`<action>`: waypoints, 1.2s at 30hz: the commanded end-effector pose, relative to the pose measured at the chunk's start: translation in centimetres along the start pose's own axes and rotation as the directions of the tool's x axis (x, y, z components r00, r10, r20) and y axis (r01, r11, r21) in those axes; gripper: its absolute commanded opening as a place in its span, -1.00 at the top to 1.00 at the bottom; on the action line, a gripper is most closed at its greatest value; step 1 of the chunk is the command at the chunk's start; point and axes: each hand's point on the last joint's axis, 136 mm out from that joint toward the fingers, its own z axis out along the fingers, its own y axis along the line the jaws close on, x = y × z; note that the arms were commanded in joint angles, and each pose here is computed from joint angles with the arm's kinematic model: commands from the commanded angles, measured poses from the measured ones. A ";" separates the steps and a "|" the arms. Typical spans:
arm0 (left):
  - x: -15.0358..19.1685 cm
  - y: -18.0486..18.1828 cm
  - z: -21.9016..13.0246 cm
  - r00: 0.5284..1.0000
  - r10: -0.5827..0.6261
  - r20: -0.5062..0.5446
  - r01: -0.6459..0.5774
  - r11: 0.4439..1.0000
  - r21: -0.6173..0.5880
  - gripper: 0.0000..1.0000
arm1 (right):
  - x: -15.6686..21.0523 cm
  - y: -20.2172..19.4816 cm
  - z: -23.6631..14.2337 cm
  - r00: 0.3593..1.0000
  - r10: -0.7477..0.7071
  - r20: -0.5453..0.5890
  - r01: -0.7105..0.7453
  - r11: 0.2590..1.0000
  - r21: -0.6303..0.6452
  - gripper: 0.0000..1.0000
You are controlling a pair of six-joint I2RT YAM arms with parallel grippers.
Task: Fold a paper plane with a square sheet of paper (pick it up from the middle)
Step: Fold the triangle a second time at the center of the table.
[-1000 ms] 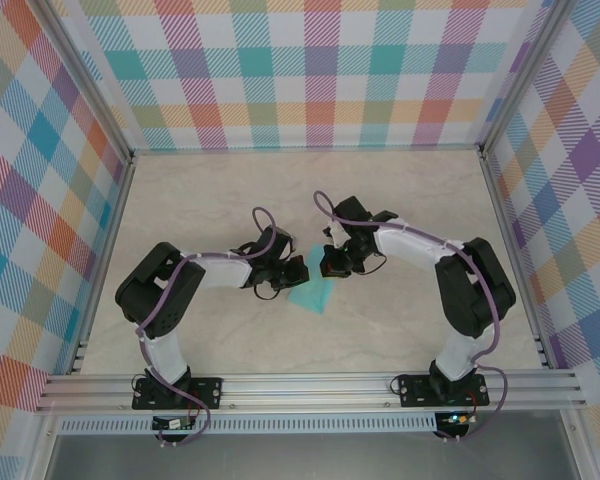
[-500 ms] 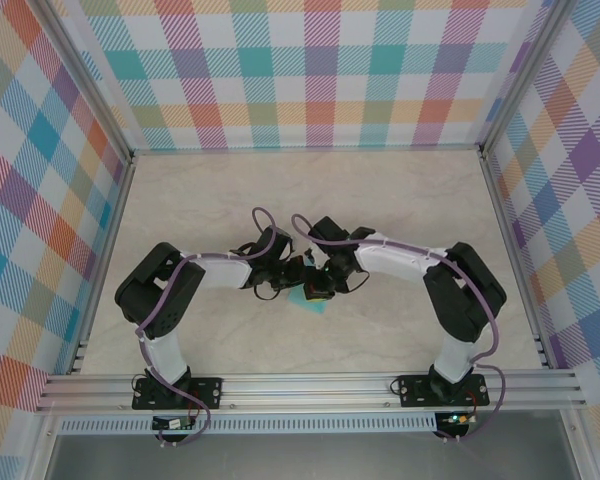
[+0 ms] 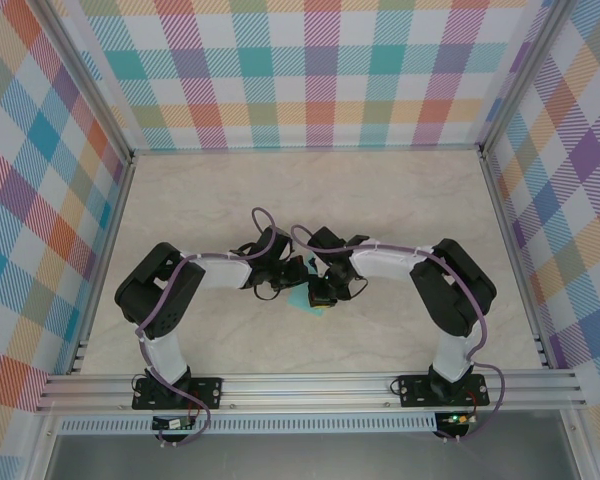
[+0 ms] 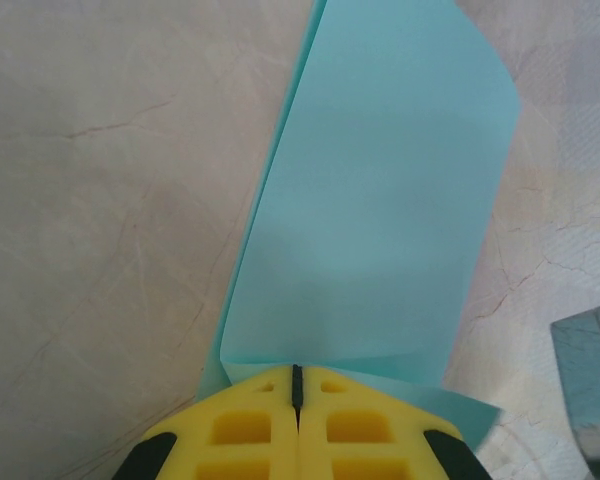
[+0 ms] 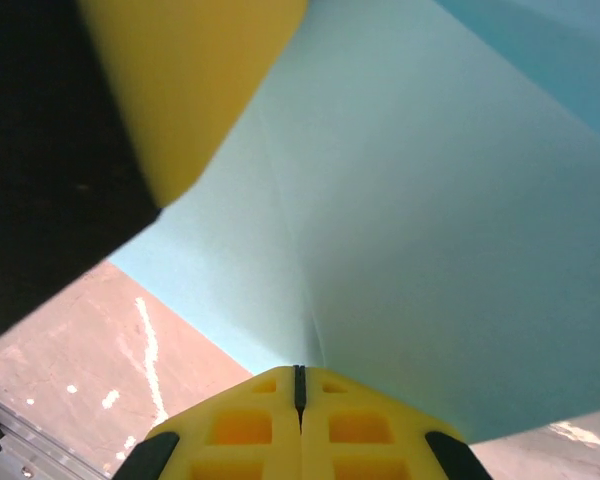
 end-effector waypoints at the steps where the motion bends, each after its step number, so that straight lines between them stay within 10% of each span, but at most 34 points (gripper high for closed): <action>1: 3.6 5.7 0.3 0.995 -0.068 -0.078 0.051 0.977 -0.207 1.00 | 0.3 -0.5 0.9 1.000 0.013 -0.009 -0.013 1.000 0.005 1.00; 36: 3.6 6.4 0.3 0.995 -0.074 -0.069 0.056 0.969 -0.240 1.00 | 0.7 -1.7 -1.2 0.999 -0.032 0.035 0.030 0.998 0.058 1.00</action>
